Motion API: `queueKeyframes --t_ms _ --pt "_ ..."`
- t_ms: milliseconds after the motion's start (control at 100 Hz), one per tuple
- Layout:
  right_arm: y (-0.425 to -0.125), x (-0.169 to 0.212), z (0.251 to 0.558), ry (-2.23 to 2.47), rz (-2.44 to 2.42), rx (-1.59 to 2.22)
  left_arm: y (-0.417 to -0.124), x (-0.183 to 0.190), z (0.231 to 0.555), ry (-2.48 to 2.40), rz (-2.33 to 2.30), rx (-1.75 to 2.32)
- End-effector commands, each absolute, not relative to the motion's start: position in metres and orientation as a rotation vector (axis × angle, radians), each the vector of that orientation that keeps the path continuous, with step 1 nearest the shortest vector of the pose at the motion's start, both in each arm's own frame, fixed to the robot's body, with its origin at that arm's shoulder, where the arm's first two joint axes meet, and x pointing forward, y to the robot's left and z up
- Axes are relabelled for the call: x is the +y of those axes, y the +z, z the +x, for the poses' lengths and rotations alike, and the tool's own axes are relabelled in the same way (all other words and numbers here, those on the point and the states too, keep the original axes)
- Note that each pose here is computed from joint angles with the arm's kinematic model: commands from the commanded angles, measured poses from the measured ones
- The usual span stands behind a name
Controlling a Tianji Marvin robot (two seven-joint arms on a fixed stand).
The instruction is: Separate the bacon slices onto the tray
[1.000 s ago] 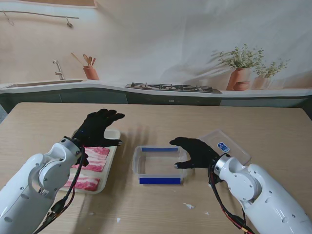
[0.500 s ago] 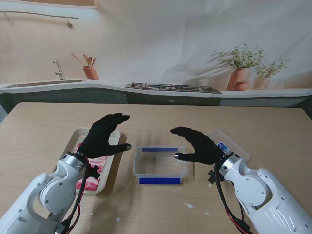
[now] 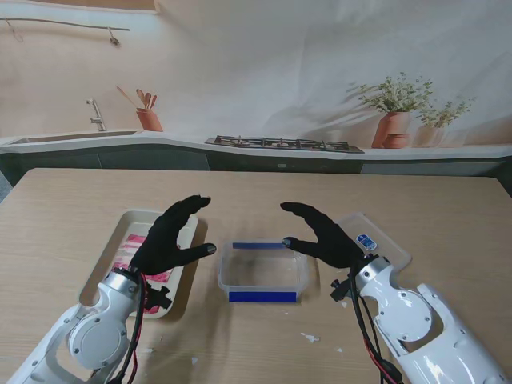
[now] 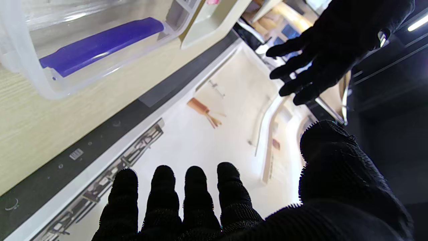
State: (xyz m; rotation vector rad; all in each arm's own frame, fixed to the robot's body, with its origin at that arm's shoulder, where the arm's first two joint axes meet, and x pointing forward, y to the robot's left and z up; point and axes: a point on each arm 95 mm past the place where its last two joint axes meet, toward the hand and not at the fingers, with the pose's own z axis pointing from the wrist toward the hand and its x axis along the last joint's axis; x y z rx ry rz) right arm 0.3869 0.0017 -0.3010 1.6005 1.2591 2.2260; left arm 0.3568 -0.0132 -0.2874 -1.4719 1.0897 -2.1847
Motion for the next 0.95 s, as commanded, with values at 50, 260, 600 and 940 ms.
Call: queueKeyframes --t_ms 50,260,600,940 --pt "-0.308 0.012 0.389 2.211 1.631 1.290 -0.302 -0.008 0.361 -2.151 -1.542 1.091" --pt "-0.317 0.015 0.394 2.168 1.662 1.306 -0.307 -0.008 0.370 -2.144 -1.533 1.082" --pt "-0.320 0.017 0.397 2.164 1.683 1.312 -0.313 -0.011 0.370 -2.120 -1.552 1.108" --pt "-0.319 0.018 0.396 2.163 1.681 1.320 -0.313 -0.011 0.371 -2.122 -1.553 1.106"
